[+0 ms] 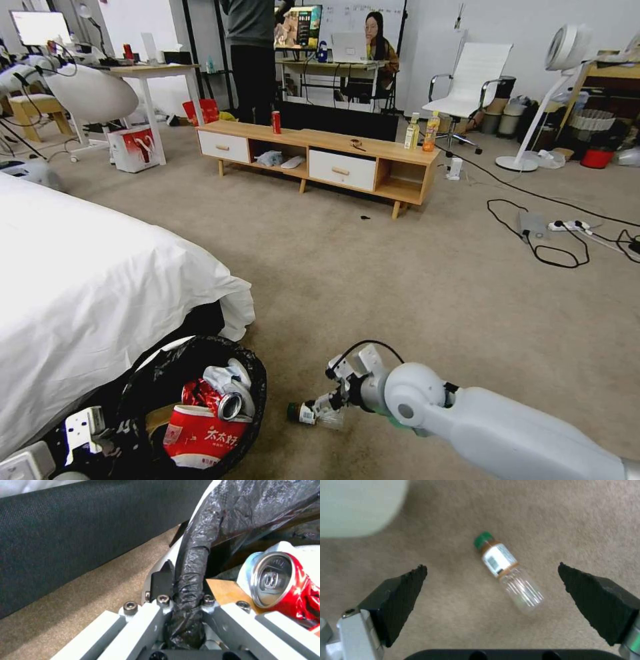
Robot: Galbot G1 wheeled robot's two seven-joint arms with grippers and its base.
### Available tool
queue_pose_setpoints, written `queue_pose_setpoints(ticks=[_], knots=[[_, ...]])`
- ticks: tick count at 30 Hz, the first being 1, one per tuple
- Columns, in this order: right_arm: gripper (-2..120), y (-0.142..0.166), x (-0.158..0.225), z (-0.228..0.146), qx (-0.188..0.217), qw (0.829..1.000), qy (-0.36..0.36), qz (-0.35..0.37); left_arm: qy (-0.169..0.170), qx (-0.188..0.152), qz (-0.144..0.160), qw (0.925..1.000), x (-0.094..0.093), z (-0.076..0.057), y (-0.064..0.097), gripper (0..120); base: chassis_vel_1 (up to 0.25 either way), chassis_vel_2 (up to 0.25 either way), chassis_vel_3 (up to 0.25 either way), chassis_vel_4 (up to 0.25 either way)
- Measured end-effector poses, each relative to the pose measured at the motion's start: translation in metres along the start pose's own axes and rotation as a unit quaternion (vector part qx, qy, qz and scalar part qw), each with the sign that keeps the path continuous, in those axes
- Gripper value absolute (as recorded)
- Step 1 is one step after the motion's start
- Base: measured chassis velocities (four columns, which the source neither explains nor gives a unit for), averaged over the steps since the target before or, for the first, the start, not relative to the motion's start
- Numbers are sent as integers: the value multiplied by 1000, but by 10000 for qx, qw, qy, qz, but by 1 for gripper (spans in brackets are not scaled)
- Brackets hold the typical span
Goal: Pick up the trash bin and place the garbage on the floor into it.
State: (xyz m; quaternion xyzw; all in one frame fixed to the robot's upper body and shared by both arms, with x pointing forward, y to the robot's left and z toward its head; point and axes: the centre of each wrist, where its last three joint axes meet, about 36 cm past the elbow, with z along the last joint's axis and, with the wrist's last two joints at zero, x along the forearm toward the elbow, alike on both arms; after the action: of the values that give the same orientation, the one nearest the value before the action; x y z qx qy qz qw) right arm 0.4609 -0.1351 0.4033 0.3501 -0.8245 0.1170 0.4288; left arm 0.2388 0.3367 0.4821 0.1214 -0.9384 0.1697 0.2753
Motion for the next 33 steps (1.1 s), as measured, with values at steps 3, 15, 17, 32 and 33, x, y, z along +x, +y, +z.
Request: queue_pose_setpoints(ticks=[3,15,17,32,33], knots=[[100,-10,-15,6,79,9998,88,128,-2,5,-27,10000,0,0,1,1,0,0,0,0],[100,-36,-61,23,278,9983,240,448,17,37,-74,10000,-1,3,3,1,0,0,0,0],[100,-36,-65,23,304,9983,236,439,25,38,-79,10000,-2,3,4,1,0,0,0,0],[99,0,-128,17,609,9978,197,158,30,41,-48,10000,-6,3,4,1,0,0,0,0],[99,6,-136,21,605,9978,239,131,30,40,-43,10000,-6,2,5,1,0,0,0,0]])
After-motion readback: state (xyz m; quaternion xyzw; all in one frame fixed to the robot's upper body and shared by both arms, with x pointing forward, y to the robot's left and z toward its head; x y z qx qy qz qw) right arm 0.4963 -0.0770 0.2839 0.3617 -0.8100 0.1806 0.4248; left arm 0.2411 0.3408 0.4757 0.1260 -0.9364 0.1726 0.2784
